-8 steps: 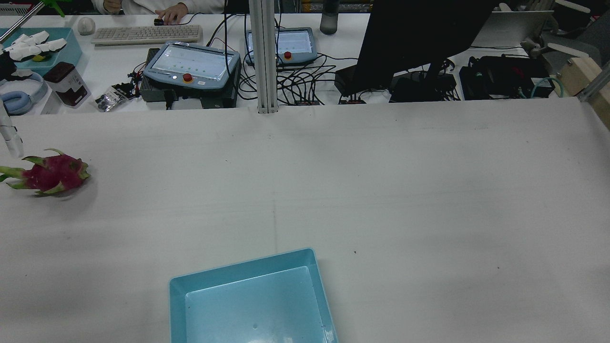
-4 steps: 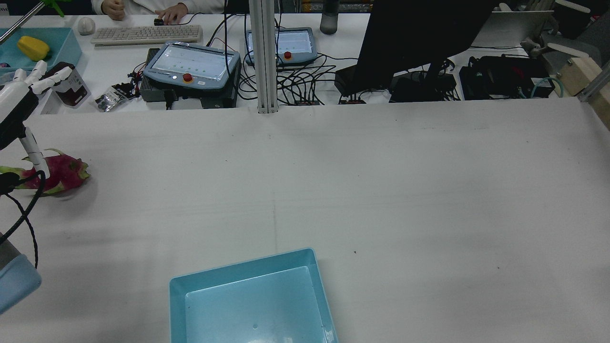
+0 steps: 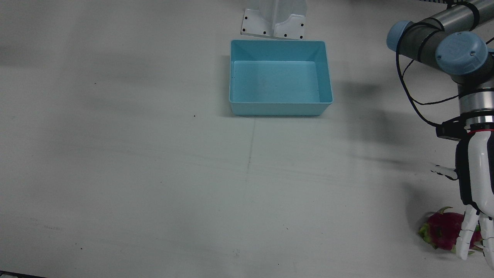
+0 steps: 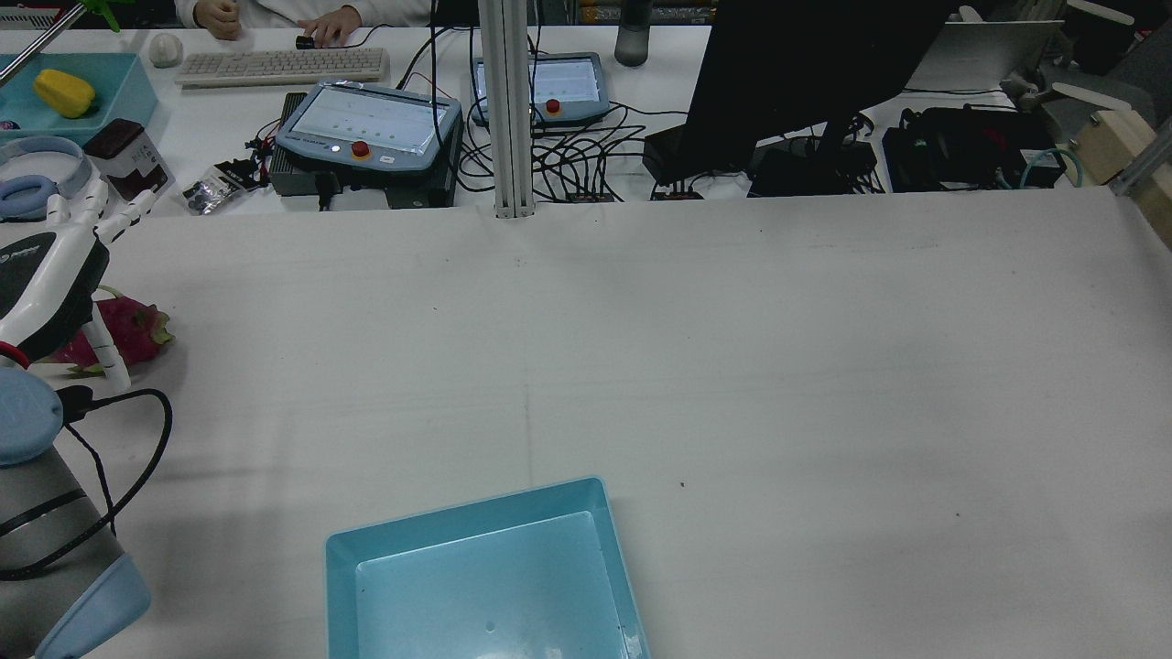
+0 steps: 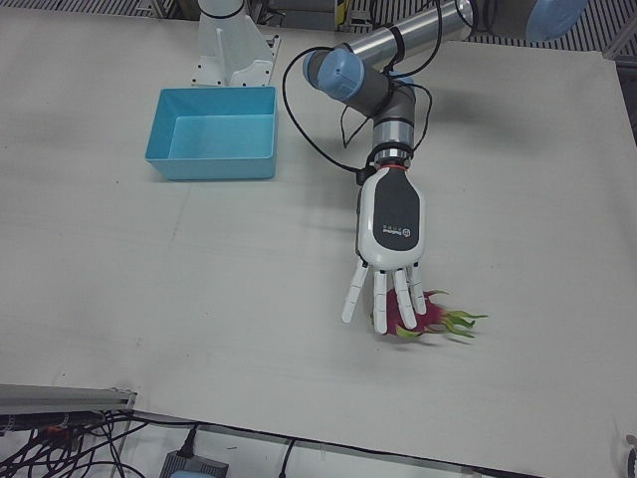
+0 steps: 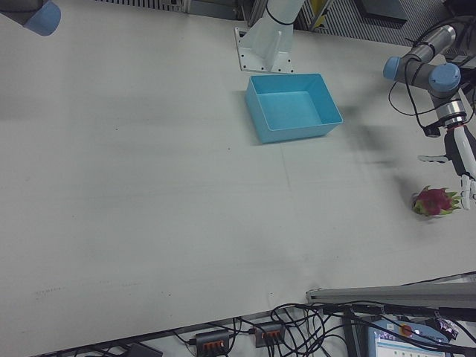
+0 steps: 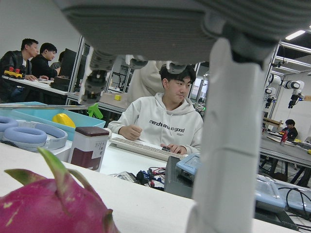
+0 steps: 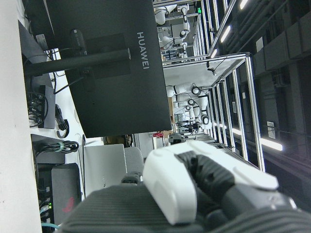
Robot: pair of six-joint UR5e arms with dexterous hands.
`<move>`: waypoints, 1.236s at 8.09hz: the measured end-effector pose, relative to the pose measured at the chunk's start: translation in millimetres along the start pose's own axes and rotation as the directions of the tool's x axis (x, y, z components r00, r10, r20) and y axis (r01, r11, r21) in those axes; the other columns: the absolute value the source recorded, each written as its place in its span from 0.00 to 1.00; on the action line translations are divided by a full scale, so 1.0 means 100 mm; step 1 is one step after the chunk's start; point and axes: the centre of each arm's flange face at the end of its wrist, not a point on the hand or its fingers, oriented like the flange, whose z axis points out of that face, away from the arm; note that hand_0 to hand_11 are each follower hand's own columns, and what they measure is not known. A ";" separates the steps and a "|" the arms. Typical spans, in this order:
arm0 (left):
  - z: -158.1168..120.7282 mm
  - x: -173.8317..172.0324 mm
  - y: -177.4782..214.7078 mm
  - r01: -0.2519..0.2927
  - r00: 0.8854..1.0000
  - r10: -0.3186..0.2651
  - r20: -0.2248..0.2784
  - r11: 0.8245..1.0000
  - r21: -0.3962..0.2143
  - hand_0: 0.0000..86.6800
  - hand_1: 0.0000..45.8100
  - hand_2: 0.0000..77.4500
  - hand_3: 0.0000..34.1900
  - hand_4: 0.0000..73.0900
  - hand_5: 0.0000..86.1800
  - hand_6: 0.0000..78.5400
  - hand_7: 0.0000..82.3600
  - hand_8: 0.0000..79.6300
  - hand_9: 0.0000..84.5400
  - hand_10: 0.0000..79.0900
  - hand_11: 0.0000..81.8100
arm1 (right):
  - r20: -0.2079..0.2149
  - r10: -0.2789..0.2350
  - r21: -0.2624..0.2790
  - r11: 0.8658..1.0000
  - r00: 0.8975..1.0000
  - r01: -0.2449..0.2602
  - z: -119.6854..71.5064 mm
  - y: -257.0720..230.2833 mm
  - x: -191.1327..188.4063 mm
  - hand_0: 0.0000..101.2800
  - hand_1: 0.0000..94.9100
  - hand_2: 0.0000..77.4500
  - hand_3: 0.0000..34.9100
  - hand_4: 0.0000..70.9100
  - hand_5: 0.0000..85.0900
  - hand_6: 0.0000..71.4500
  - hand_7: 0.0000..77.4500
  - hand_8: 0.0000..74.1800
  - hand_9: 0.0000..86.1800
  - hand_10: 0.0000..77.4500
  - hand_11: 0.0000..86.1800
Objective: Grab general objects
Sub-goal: 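Move the left hand down toward the pink dragon fruit, then close the left hand's fingers around the dragon fruit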
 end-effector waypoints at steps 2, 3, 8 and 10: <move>0.12 -0.27 0.03 -0.029 0.999 0.029 0.021 0.999 0.021 0.59 0.00 0.01 0.70 0.00 0.03 0.00 0.02 0.01 0.01 0.41 0.01 | 0.000 0.000 0.000 1.000 1.000 0.000 0.00 0.00 0.00 0.00 1.00 1.00 0.00 0.00 0.00 0.00 0.00 0.00 0.01 0.00 0.01; 0.21 -0.45 0.02 -0.039 0.999 0.038 0.028 0.999 0.027 0.59 0.00 0.01 0.70 0.00 0.03 0.00 0.02 0.01 0.01 0.41 0.01 | 0.000 0.000 0.000 1.000 1.000 0.000 0.00 0.00 0.00 0.00 1.00 1.00 0.00 0.00 0.00 0.00 0.00 0.00 0.01 0.00 0.01; 0.78 -1.02 -0.37 -0.072 0.997 0.072 0.000 0.992 0.100 0.59 0.00 0.01 0.74 0.01 0.03 0.00 0.02 0.01 0.01 0.41 0.01 | -0.001 0.000 0.000 1.000 1.000 0.000 0.00 0.00 0.00 0.00 1.00 1.00 0.00 0.00 0.00 0.00 0.00 0.00 0.01 0.00 0.01; 0.98 -0.73 -0.38 -0.101 0.994 0.105 -0.033 0.989 0.105 0.60 0.00 0.01 0.70 0.01 0.03 0.00 0.02 0.01 0.01 0.41 0.01 | -0.001 0.000 0.000 1.000 1.000 0.000 0.00 0.00 0.00 0.00 1.00 1.00 0.00 0.00 0.00 0.00 0.00 0.00 0.01 0.00 0.00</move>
